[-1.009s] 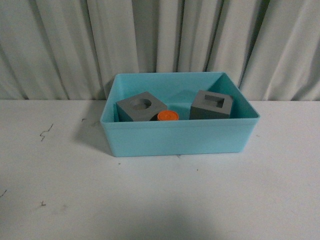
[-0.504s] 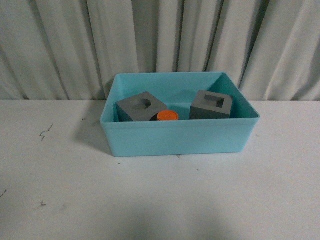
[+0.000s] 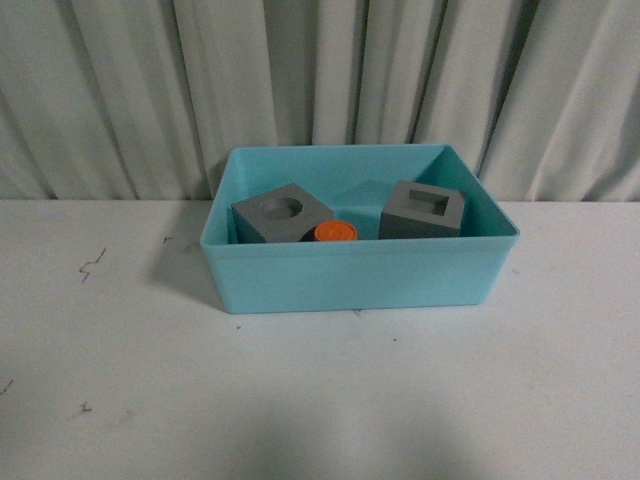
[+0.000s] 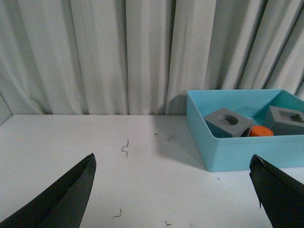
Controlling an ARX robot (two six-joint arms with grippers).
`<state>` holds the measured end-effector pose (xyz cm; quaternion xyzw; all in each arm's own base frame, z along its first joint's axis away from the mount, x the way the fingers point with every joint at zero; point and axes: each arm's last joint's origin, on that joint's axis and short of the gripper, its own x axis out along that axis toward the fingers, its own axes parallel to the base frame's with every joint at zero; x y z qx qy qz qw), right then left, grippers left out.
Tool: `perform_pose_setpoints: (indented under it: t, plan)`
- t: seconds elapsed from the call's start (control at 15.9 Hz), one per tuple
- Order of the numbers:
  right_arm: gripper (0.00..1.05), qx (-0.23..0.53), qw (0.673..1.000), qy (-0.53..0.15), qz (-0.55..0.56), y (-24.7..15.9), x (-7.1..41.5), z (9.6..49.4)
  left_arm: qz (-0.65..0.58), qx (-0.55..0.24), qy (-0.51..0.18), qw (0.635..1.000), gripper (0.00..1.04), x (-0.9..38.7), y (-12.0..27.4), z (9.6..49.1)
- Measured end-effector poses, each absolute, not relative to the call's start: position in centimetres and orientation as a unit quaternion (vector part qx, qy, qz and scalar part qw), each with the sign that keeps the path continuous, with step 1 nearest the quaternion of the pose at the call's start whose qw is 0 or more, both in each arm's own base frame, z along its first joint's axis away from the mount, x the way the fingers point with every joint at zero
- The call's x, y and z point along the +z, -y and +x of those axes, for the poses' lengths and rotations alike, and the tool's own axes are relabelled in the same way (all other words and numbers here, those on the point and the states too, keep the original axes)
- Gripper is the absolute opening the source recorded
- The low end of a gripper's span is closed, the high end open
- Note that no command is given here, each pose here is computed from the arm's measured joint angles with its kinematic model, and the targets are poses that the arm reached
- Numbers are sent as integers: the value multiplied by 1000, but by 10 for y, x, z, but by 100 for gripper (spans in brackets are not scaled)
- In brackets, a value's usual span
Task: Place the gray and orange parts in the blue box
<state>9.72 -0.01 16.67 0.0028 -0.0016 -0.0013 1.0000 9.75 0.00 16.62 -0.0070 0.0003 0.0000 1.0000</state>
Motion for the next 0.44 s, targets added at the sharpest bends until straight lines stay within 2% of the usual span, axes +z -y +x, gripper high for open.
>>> perform_pose_setpoints:
  t: [0.44]
  plan:
    - [98,-1,1000,2,3,0,167,97,-7,0,0,1000,98,166,0,98]
